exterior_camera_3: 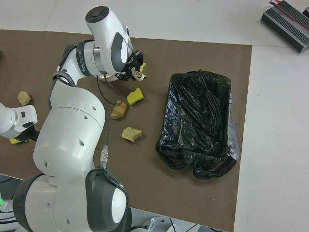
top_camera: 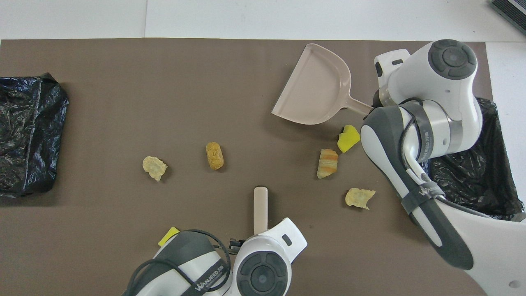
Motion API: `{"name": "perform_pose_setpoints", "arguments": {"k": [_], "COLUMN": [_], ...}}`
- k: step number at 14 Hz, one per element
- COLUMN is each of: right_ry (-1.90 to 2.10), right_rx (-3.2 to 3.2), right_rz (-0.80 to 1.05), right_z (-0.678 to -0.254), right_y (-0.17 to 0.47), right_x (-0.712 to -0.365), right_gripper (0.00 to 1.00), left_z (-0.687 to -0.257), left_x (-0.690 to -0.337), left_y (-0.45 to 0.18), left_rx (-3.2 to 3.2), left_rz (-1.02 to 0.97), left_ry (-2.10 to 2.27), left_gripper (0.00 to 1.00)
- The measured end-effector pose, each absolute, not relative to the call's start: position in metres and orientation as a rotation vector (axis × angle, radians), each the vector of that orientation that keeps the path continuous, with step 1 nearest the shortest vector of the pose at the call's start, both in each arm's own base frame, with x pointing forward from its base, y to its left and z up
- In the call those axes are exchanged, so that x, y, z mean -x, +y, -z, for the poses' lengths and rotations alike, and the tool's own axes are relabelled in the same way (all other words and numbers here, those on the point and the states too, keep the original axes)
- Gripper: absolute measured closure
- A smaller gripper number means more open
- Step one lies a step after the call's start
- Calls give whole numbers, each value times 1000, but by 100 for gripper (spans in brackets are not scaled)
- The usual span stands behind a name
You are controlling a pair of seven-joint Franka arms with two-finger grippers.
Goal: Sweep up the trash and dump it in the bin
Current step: 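Grasp the beige brush handle with the left gripper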
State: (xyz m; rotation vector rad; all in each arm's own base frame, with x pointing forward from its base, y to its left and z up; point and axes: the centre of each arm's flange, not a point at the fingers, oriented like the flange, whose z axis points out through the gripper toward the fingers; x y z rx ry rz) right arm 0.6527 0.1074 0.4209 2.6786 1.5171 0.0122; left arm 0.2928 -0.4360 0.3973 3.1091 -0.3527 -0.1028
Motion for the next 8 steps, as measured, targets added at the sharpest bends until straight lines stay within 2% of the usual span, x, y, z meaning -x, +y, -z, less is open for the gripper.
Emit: {"name": "perform_pose_setpoints", "arguments": {"k": [2,5,6,7,8], "right_ry": [1518,1519,1521,1527,1530], "right_rx": [-2677,-2675,-2674,-2670,-2669], "right_rz": [-12,-11,-11,-11,-11], "right_z": [-421,-421,-421,-421,-421], "right_y": [107,108,108,108,108], "right_x": [-653,-653,-653,-653,-653], "right_gripper": [68,68,68,68,68], "left_z": [-369,-352,-349,-348,-347], "left_x": [-287,-273,-269,-265,-262], "left_y": [-440,-432,-431,-430,-430], "left_rx": [-3131,-3158,-3163,-3166,-3168], "left_rz": [148,188,194,198,201], "left_ry": [-369,-392,-402,-409,-417], "left_gripper": [3,7,14,14,24]}}
